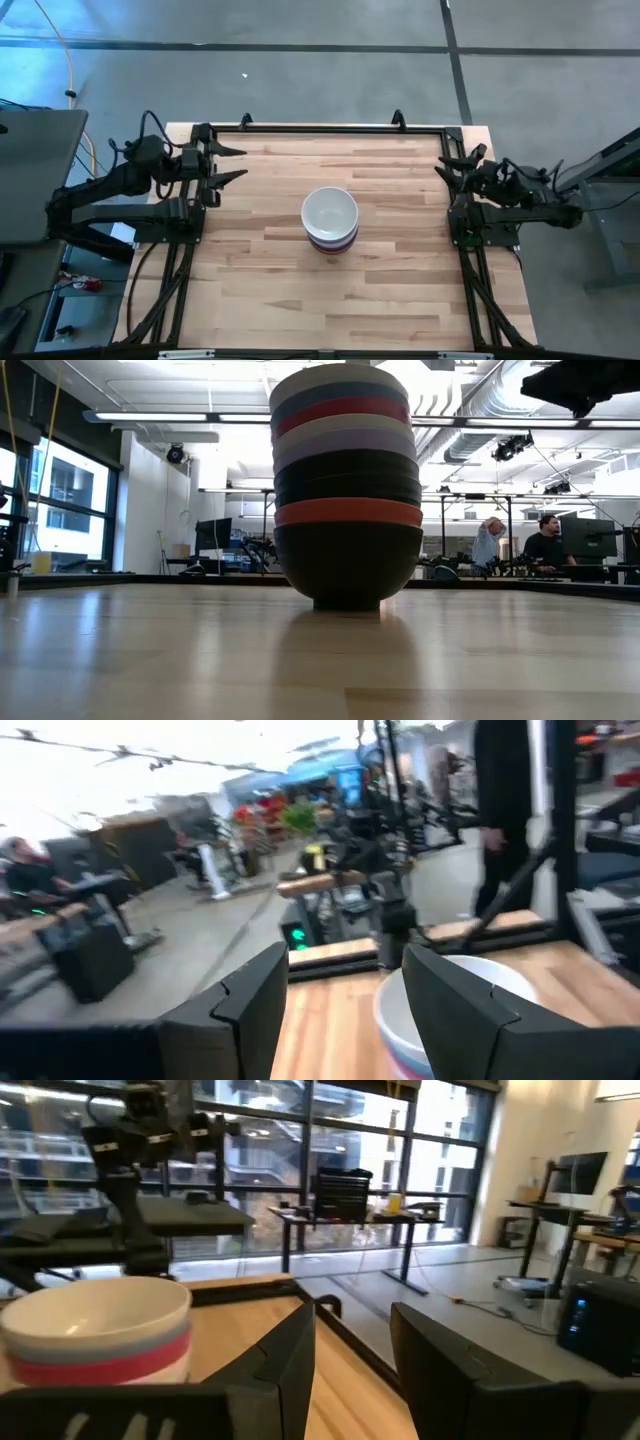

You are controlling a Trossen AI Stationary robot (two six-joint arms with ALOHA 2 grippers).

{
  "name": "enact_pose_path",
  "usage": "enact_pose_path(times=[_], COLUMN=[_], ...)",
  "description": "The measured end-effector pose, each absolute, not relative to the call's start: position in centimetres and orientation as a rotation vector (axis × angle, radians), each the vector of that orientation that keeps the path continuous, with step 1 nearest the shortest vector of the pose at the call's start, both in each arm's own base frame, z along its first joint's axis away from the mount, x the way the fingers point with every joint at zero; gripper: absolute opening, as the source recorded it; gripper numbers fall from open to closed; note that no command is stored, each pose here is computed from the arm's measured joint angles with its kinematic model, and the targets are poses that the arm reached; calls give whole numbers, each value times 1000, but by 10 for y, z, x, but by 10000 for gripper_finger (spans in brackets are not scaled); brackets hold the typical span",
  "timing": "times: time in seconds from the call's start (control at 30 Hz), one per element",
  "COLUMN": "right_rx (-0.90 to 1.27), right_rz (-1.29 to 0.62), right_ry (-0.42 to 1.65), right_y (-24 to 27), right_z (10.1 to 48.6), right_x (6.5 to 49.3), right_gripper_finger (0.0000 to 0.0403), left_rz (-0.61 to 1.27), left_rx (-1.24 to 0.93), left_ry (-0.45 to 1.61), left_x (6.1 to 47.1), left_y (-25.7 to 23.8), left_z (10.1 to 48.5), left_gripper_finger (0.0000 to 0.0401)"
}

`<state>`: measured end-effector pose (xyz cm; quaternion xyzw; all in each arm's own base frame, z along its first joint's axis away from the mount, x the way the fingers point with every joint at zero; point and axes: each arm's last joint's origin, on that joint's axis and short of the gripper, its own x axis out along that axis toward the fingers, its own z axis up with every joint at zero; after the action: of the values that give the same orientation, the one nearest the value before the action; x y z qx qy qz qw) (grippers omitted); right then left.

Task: Nest bowls inside each other
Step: Return to Home Position

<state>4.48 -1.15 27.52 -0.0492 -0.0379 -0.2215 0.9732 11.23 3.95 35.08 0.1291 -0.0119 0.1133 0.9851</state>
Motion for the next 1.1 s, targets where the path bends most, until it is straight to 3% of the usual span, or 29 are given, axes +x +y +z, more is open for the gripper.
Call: enact_pose_path(times=[0.47,1.1], right_rx=[96,43], right_rz=[-357,-217], right_ry=[-50,-169], right_y=[-9,-3], right_z=[250,192], right_x=[63,94], right_gripper_finger=[126,126], left_rz=[349,286], left_rx=[235,195], left_ry=[-87,-240], left_x=[91,87], left_y=[43,39], left_z=[311,254], left_gripper_finger=[188,188])
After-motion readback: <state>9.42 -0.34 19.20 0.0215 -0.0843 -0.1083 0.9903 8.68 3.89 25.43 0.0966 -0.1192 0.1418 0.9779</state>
